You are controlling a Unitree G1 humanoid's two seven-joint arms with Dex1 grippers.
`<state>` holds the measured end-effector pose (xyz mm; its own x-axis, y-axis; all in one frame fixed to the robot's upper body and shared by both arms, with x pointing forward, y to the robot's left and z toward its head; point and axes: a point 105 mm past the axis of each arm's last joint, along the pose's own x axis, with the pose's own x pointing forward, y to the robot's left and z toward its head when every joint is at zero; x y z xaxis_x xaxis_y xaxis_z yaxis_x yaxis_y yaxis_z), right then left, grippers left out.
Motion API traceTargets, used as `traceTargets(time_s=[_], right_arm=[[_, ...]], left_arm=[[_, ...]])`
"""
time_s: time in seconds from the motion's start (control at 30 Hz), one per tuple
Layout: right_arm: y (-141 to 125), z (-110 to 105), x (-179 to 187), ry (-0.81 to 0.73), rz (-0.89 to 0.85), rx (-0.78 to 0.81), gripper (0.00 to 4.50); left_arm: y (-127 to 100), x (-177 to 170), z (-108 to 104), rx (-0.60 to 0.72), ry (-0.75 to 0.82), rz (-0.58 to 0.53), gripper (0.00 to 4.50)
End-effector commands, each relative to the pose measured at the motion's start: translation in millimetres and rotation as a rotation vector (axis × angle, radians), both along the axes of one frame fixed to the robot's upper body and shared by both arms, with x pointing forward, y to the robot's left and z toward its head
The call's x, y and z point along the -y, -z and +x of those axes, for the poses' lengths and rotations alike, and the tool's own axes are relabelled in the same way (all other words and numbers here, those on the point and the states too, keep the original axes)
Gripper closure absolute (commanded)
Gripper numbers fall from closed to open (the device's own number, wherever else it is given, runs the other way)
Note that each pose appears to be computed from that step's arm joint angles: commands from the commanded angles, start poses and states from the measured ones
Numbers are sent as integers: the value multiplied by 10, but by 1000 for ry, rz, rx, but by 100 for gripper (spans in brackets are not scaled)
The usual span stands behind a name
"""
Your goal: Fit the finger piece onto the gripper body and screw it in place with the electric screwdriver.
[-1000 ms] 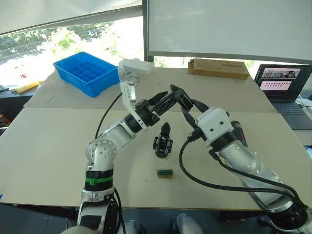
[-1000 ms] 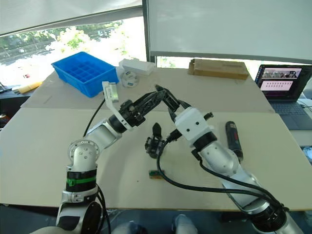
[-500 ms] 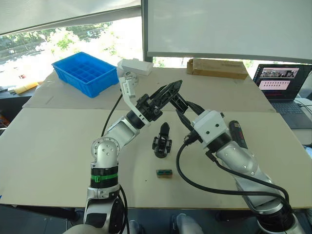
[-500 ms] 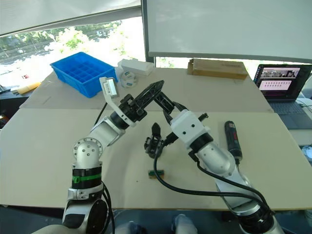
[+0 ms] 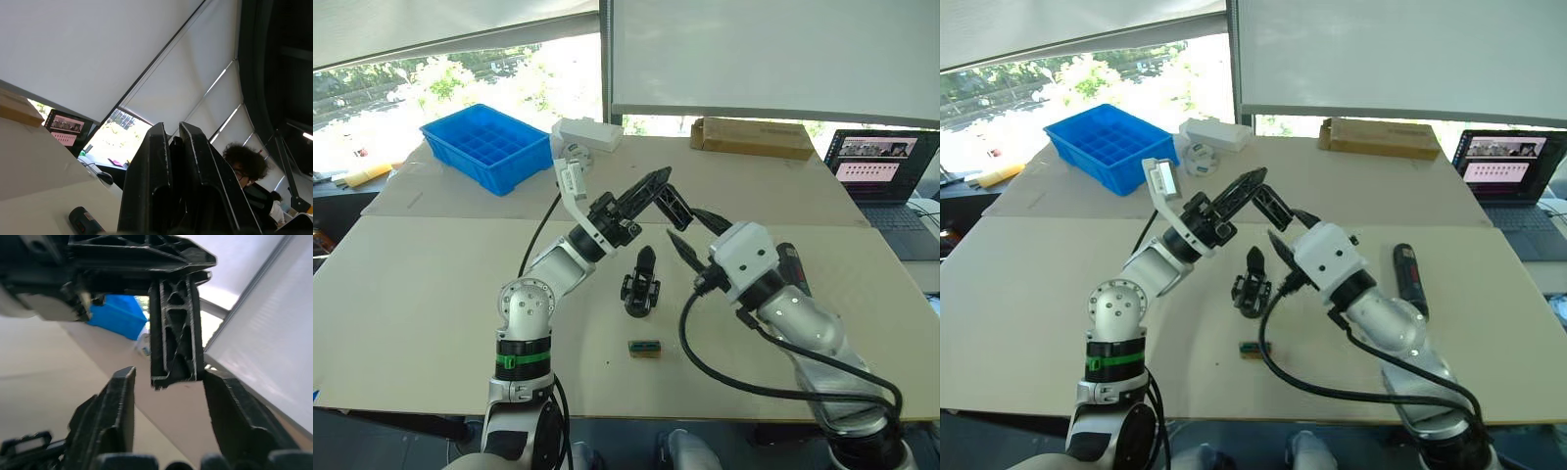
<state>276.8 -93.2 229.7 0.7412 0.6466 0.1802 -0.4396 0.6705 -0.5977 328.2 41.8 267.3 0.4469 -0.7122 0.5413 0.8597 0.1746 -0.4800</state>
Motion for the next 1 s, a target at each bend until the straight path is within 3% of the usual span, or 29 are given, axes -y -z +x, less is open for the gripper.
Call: traceTargets(time_s=[0.03,0.1,0.27,0.43,0.67,1.0], right_arm=[[-50,-142,109,-122,-8,-162,61],[-39,-195,211,-191,12,-348,2],[-49,-344,201,-349,47,-666,2],[120,-421,31,-420,13,-925,2],[129,-419,-362,-490,110,-1006,2],[117,-402,-435,-471,135,-1037,2]], left_arm=[[-107,-86,-75,143,59,108,450],[-43,-210,-70,166,154,222,450],[83,-300,-233,205,409,434,450],[195,-206,-407,216,577,527,450],[349,-129,-521,208,643,561,450],[396,-103,-556,209,650,566,450]])
